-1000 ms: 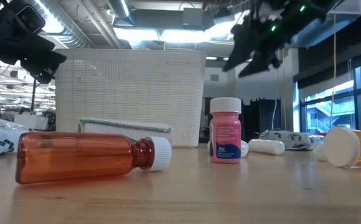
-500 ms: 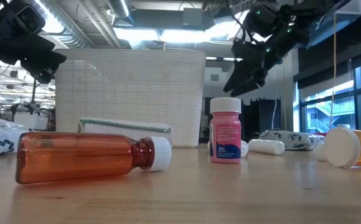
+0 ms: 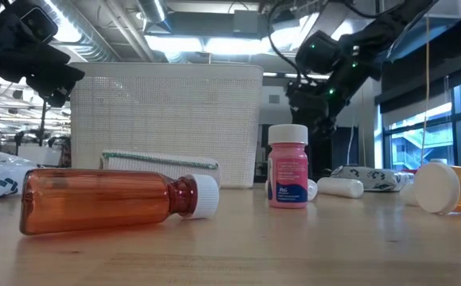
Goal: Pick & place medical supplies in basket/bin
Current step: Put the white medicine bottle into the white bin
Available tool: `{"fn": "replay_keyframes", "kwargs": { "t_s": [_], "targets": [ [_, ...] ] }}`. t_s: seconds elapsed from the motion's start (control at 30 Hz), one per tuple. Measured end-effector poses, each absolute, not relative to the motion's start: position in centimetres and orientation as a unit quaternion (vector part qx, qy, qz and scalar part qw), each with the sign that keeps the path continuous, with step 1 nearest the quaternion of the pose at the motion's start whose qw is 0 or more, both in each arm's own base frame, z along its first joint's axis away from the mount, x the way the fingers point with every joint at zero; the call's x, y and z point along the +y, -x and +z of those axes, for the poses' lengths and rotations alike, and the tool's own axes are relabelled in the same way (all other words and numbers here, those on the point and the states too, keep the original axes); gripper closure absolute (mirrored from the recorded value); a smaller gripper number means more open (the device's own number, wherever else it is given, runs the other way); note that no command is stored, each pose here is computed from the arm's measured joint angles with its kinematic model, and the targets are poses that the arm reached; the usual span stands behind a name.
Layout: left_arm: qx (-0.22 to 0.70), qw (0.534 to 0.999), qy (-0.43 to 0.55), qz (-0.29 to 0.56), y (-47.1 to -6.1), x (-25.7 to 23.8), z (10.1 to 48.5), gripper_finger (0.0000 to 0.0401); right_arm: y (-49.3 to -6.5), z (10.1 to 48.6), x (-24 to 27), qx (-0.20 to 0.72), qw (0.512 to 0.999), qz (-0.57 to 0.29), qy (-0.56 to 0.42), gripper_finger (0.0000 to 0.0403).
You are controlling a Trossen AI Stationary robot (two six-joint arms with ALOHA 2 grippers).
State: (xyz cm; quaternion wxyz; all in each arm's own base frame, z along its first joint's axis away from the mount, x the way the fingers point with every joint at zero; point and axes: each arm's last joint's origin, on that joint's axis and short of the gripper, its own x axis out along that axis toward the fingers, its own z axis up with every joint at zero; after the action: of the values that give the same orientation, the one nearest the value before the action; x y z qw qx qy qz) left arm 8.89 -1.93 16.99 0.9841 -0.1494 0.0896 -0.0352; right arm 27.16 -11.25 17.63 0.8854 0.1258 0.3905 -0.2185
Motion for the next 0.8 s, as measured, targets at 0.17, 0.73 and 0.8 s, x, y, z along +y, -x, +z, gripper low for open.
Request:
{"fn": "replay_keyframes", "kwargs": {
  "t_s": [0.17,0.73,0.8],
  "targets": [
    [0.090,0.984,0.149,-0.035,-8.9,-1.9,17.0,0.0258,-27.5,17.0,-11.4,0.389,0.881,-0.232,-0.136,0.0066],
    [0.090,0.984,0.149,-0.036,-8.9,-1.9,17.0,0.0258,-27.2,17.5,-11.3,0.386,0.882,-0.230,-0.139,0.0212],
    [0.090,0.984,0.150,-0.036,-8.9,-1.9,17.0,0.0258,-27.1,18.1,-11.1,0.387,0.881,-0.224,-0.153,0.0212]
  ]
}}
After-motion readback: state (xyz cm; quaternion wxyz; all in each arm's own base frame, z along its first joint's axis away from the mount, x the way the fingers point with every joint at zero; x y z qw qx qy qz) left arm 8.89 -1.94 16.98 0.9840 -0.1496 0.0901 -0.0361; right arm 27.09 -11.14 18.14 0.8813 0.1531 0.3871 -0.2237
